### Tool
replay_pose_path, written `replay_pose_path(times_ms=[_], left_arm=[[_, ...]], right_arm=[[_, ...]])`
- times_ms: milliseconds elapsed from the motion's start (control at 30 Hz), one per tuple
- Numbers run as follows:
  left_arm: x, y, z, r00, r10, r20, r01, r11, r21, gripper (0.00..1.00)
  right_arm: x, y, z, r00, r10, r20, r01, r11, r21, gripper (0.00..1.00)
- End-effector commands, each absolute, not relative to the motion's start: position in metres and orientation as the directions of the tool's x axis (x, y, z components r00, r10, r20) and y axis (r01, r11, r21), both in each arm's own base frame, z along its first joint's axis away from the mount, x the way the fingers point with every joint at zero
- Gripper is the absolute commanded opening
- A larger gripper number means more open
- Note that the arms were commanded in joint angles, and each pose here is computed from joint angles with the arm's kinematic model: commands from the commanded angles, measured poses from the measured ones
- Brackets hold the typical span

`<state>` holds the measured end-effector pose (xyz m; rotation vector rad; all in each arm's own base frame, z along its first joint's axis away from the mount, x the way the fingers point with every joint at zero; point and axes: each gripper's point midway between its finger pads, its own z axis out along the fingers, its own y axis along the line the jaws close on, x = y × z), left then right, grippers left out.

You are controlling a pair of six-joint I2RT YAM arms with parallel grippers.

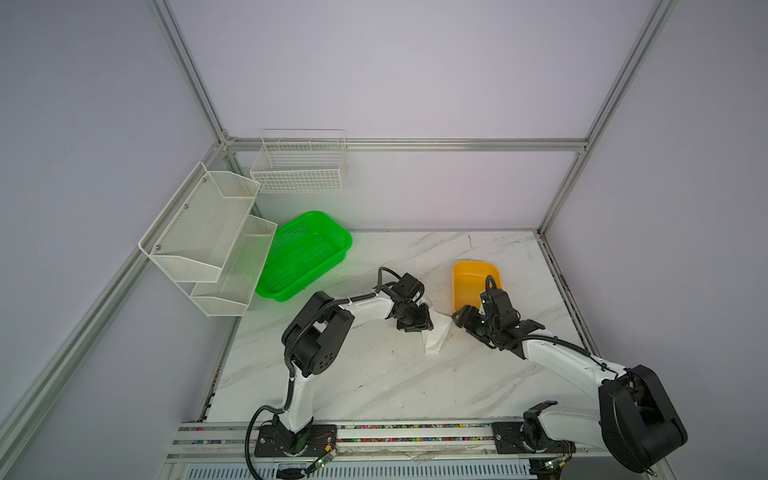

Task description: Place the utensils on the paper napkin and roll it up

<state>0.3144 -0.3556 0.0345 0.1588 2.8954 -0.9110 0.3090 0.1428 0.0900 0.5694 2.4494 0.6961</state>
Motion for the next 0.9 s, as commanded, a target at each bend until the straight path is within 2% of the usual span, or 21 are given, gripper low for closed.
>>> replay_pose_path(times_ms=[0, 133, 233, 367, 600, 867], left_arm=[[0.301, -0.336, -0.003, -0.994, 0.092, -0.062, 0.11, 0.887, -0.448, 0.4], [0.302, -0.337, -0.002, -0.994, 0.092, -0.064, 0.112, 0.886, -0.449, 0.4], [0.301, -0.337, -0.001, -0.994, 0.093, -0.065, 0.112, 0.887, -0.449, 0.4], [0.303, -0.338, 0.002, -0.993, 0.092, -0.072, 0.115, 0.884, -0.453, 0.4], [0.304, -0.34, 0.002, -0.993, 0.093, -0.074, 0.117, 0.882, -0.456, 0.4], [0.304, -0.34, 0.001, -0.993, 0.095, -0.072, 0.117, 0.883, -0.455, 0.39]], right_arm=[[0.325, 0.113, 0.096, -0.752, 0.501, -0.427, 0.257, 0.821, 0.51, 0.65], [0.353, 0.082, 0.109, -0.715, 0.531, -0.455, 0.279, 0.813, 0.511, 0.64], [0.358, 0.085, 0.118, -0.742, 0.502, -0.444, 0.235, 0.815, 0.529, 0.62], [0.334, 0.116, 0.128, -0.796, 0.48, -0.37, 0.161, 0.756, 0.635, 0.61], [0.276, 0.181, 0.097, -0.862, 0.449, -0.236, 0.15, 0.67, 0.727, 0.64], [0.265, 0.209, 0.07, -0.891, 0.424, -0.16, 0.165, 0.632, 0.757, 0.64]])
